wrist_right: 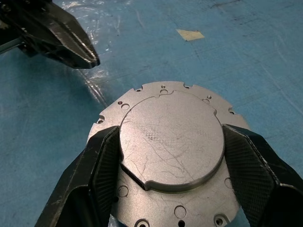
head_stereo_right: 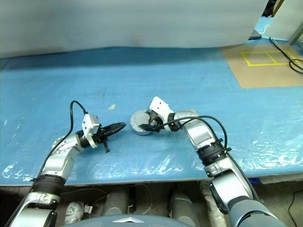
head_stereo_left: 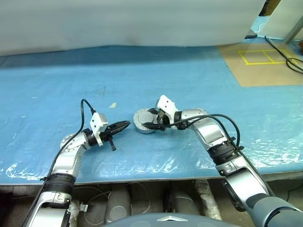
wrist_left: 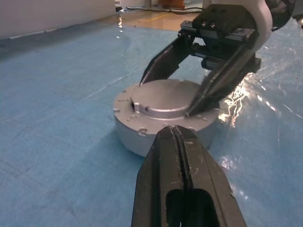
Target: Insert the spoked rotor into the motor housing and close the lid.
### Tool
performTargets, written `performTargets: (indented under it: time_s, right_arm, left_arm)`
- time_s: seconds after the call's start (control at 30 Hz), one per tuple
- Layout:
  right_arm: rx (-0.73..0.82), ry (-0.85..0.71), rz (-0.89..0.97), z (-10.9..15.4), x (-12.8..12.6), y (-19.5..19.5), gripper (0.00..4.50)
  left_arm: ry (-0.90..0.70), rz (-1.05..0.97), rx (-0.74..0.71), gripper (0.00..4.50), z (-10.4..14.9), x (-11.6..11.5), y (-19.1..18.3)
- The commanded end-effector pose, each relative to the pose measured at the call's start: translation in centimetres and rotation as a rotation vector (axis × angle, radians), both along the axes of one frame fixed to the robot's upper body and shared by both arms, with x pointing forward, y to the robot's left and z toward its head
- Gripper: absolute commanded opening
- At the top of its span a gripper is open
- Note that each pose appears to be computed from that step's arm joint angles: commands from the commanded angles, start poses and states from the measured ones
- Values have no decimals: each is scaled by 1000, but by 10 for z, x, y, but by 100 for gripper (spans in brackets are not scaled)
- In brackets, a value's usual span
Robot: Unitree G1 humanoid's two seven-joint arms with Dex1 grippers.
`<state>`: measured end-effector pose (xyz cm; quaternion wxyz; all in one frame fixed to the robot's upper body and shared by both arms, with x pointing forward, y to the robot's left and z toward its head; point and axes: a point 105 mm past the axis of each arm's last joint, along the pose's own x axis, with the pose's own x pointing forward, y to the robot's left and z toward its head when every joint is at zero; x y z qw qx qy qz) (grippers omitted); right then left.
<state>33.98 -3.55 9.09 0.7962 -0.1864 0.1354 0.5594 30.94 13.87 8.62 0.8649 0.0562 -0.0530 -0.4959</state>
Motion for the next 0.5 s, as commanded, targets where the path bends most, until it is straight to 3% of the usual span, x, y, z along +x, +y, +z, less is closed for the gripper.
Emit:
performTargets:
  time_s: [0.03, 0.23, 0.5]
  right_arm:
    - [-112, 164, 39, -39, -19, -14, 295]
    - [-141, 159, 77, -40, -20, -16, 295]
    - [-144, 143, 61, -42, -16, -13, 295]
  left_arm:
    - [-27, -10, -16, 0, 10, 2, -5]
    - [-28, -39, -7, 0, 10, 4, -16]
    - [30, -51, 92, 0, -8, 5, -25]
